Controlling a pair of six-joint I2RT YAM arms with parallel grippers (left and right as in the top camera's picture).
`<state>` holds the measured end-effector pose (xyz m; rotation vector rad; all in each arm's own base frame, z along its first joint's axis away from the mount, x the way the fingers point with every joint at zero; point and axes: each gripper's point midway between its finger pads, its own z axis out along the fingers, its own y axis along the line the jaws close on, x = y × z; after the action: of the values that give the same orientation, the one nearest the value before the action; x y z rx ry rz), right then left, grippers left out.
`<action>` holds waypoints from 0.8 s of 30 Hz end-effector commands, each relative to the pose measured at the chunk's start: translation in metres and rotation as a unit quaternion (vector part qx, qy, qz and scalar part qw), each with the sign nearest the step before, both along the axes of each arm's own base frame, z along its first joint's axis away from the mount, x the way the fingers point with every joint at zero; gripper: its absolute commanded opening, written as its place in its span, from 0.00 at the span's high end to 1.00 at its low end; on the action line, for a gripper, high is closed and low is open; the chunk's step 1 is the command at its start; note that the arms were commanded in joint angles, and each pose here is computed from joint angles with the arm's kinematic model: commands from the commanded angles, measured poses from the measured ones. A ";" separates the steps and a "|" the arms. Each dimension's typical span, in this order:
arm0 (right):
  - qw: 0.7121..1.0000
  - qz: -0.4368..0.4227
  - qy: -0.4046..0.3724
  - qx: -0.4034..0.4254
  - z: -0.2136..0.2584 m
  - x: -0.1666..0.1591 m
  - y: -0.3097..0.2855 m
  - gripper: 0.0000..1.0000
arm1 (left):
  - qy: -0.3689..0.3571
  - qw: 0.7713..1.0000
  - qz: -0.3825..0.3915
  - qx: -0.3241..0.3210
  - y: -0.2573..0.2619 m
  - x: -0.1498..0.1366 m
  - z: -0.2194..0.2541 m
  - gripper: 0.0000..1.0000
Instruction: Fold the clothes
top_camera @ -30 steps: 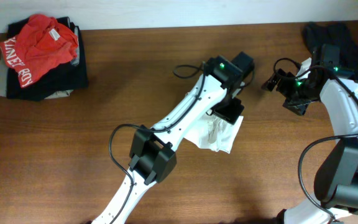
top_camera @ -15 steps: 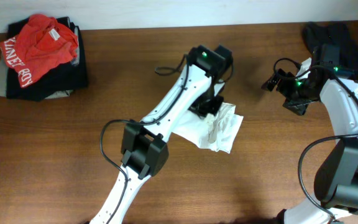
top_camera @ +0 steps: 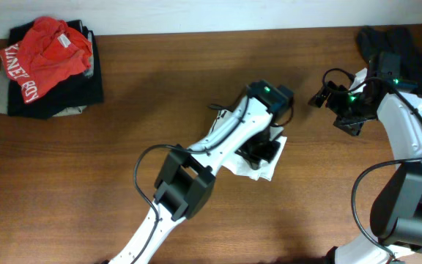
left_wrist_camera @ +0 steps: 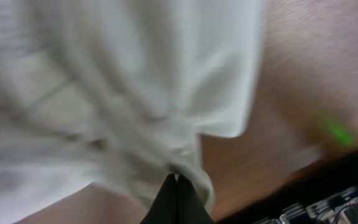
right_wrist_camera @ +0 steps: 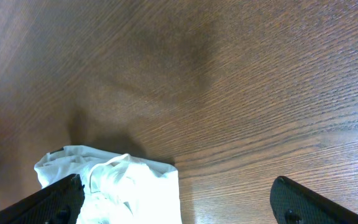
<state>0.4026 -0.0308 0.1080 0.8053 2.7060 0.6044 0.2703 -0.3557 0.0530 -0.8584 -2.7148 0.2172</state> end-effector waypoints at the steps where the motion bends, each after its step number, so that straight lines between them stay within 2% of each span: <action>1: 1.000 -0.005 -0.009 -0.004 0.007 0.004 -0.003 0.01 | -0.001 1.000 0.000 -0.025 -0.015 -0.009 0.009 1.00; 9: 1.000 -0.005 -0.009 -0.004 0.007 0.004 -0.003 0.01 | 0.010 0.998 0.009 -0.053 -0.029 -0.011 -0.009 1.00; 13: 1.000 -0.005 -0.009 -0.004 0.007 0.004 -0.003 0.01 | -0.011 0.999 0.003 -0.043 -0.026 -0.006 -0.009 1.00; 17: 1.000 -0.005 -0.009 -0.004 0.007 0.004 -0.003 0.01 | -0.041 0.998 0.002 -0.054 -0.026 0.002 0.014 0.99; 21: 1.000 -0.005 -0.009 -0.004 0.007 0.004 -0.003 0.01 | -0.105 0.992 0.002 -0.070 -0.021 0.016 0.058 0.99; 24: 1.000 -0.005 -0.009 -0.004 0.007 0.004 -0.003 0.01 | -0.123 0.988 0.015 -0.088 -0.014 0.026 0.080 1.00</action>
<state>0.4026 -0.0308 0.1080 0.8048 2.7061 0.6043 0.2769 -0.3750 0.0744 -0.9321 -2.8343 0.3026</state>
